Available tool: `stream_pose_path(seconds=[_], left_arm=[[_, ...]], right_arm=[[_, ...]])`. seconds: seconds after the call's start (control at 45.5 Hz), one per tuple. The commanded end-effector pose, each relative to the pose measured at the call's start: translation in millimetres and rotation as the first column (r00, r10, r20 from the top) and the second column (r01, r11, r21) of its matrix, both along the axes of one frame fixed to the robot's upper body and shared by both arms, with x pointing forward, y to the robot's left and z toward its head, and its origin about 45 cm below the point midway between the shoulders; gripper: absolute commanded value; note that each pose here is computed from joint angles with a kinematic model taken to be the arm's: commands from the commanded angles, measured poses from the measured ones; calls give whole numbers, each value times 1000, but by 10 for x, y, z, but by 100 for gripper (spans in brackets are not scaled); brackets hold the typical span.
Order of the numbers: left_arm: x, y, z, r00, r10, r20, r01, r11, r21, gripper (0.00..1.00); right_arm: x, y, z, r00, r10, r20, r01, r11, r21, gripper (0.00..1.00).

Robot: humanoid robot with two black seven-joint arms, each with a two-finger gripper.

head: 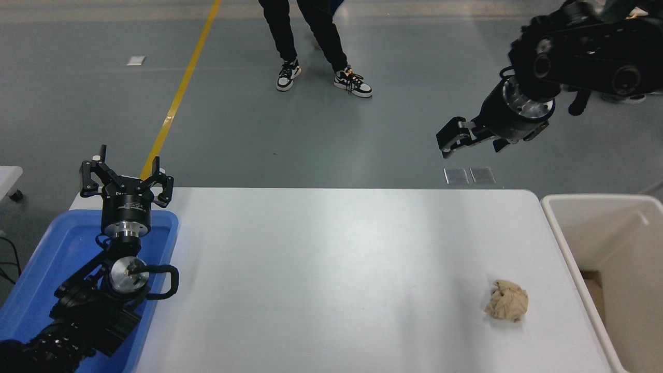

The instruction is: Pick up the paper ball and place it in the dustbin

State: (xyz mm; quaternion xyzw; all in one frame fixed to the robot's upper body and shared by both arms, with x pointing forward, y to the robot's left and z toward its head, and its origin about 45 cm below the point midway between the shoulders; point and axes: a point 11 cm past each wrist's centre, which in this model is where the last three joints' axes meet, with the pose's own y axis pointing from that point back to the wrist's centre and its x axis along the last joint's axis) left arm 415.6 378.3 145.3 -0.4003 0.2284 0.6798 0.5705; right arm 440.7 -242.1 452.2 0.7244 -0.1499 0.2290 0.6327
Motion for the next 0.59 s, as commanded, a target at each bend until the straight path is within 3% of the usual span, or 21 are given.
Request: stream_pose_path(seconds=[0.0,0.264,0.571], left_arm=[[5,0,6,1000,1,2,-1,1000,-1,99],[0,5,0,1000,3,0,-3,1000,-1,99],[0,2,0,1000,1,0,-1,1000,-1,99]], right_arm=[[-337,47,692,992,59,109,-70,993,97,100],[-624,-91,235,995,97,-29,-98,994,-37,100],[-967,-979,-666,955,-73,-288,-9,962,-275,100]])
